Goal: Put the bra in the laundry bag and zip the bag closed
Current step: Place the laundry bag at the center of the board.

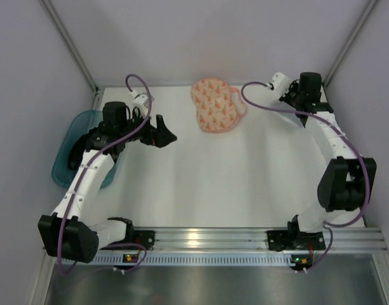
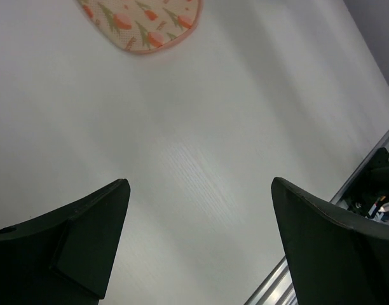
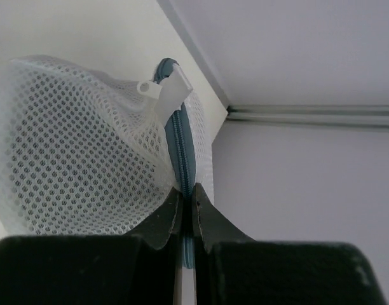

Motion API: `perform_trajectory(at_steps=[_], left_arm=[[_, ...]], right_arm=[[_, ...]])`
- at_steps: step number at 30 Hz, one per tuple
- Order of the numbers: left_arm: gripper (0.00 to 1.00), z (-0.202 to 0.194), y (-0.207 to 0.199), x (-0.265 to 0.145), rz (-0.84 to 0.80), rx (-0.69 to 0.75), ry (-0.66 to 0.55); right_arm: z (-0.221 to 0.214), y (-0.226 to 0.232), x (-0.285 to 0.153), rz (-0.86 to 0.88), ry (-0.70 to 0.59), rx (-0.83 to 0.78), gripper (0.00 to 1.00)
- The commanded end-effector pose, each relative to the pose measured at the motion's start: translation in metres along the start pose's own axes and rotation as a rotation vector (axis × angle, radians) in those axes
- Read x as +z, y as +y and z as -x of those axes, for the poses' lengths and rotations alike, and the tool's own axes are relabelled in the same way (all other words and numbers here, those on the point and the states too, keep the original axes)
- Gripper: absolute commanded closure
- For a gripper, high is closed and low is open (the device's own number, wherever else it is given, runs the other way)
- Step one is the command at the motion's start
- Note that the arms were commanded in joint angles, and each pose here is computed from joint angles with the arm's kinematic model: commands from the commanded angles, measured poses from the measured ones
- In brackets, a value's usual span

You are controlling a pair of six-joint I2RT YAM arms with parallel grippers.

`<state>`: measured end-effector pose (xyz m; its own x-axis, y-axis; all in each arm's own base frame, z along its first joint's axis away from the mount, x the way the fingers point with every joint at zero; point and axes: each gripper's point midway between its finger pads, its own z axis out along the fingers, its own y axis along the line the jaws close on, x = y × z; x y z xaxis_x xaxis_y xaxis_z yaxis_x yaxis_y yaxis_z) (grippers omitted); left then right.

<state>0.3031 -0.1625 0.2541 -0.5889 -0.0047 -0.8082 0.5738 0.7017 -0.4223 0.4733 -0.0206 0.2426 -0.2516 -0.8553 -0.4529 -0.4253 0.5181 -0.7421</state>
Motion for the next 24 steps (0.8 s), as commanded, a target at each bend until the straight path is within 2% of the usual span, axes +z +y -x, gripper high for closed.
perform_trajectory(at_steps=[1, 6, 9, 10, 11, 12, 13, 14, 15, 16, 18, 19, 20, 22, 23, 24], left_arm=[[0.01, 0.014, 0.017, -0.005, 0.110, 0.037, -0.034], [0.01, 0.013, 0.032, -0.004, 0.186, 0.030, -0.070], [0.01, 0.007, 0.037, 0.003, 0.171, 0.067, -0.038], [0.01, 0.005, 0.037, 0.007, 0.152, 0.073, -0.026], [0.01, 0.001, 0.038, 0.011, 0.129, 0.104, -0.004], [0.01, -0.003, 0.039, 0.016, 0.112, 0.097, 0.017], [0.01, -0.003, 0.038, 0.019, 0.086, 0.138, 0.025], [0.01, -0.003, 0.039, 0.022, 0.084, 0.190, 0.033], [0.01, -0.005, 0.045, 0.031, 0.098, 0.219, 0.058], [0.05, 0.002, 0.036, 0.039, 0.082, 0.304, 0.060], [0.12, 0.002, 0.046, 0.058, 0.132, 0.363, 0.103], [0.15, 0.005, 0.043, 0.069, 0.135, 0.399, 0.115], [0.19, 0.021, 0.031, 0.081, 0.146, 0.459, 0.104], [0.23, 0.016, 0.030, 0.116, 0.121, 0.458, 0.151], [0.26, 0.038, 0.018, 0.127, 0.112, 0.469, 0.112], [0.28, 0.028, 0.028, 0.151, 0.116, 0.458, 0.151]], right_arm=[[0.013, -0.079, 0.025, -0.272, -0.024, -0.121, 1.00], [-0.010, -0.082, 0.088, -0.380, 0.073, -0.261, 1.00], [-0.037, -0.055, 0.122, -0.315, 0.164, -0.265, 1.00], [-0.041, -0.045, 0.128, -0.281, 0.174, -0.253, 0.93], [-0.044, -0.037, 0.132, -0.257, 0.182, -0.230, 0.80], [-0.042, -0.033, 0.136, -0.238, 0.172, -0.184, 0.77], [-0.045, -0.025, 0.135, -0.203, 0.182, -0.158, 0.67], [-0.044, -0.024, 0.133, -0.198, 0.172, -0.125, 0.61], [-0.041, -0.024, 0.126, -0.172, 0.166, -0.067, 0.56], [-0.038, -0.022, 0.121, -0.151, 0.158, -0.039, 0.54], [-0.025, -0.023, 0.104, -0.124, 0.119, 0.038, 0.52], [-0.021, -0.024, 0.097, -0.114, 0.103, 0.064, 0.41], [-0.016, -0.024, 0.091, -0.101, 0.092, 0.087, 0.36], [-0.003, -0.028, 0.070, -0.078, 0.061, 0.166, 0.29], [0.009, -0.037, 0.054, -0.082, 0.022, 0.196, 0.26], [0.013, -0.037, 0.044, -0.071, 0.012, 0.254, 0.23]])
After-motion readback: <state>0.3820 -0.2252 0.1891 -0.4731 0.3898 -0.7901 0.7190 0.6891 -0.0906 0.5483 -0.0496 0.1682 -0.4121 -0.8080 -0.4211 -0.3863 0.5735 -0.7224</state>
